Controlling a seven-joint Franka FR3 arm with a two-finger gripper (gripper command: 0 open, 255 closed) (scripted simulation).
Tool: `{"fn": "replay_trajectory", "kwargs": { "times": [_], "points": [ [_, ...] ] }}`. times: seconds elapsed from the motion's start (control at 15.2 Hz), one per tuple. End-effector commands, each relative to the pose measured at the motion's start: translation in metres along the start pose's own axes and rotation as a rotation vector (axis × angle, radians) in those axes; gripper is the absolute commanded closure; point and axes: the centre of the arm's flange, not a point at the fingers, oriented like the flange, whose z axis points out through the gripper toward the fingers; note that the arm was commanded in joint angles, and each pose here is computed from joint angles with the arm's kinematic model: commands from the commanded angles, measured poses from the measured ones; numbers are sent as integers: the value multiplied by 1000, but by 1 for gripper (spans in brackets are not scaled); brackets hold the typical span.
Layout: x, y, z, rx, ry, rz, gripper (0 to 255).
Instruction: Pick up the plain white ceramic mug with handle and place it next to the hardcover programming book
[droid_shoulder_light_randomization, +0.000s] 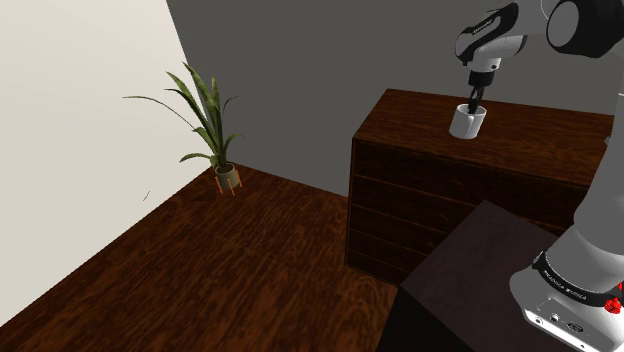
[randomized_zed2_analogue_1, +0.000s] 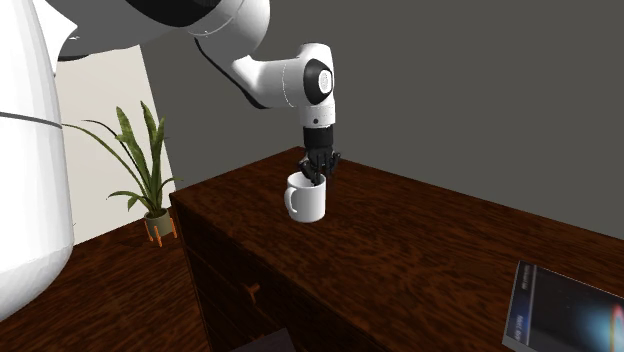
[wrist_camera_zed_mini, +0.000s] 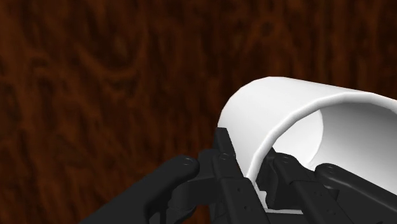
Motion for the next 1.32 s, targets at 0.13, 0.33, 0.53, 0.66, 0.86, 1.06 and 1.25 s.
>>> {"fn": "replay_trajectory", "kwargs": {
  "times": [0.13,0.33,0.53,0.66,0.86,1.06,1.25],
  "points": [
    [0,0,0,0,0,0,255],
    [0,0,0,0,0,0,255],
    [-1,0,-10,0,0,0,255],
    [-2,0,-21,0,0,0,255],
    [-4,-1,-37,0,0,0,255],
    [-6,-1,-52,0,0,0,255],
    [-8,-1,-68,0,0,0,255]
  ]
}}
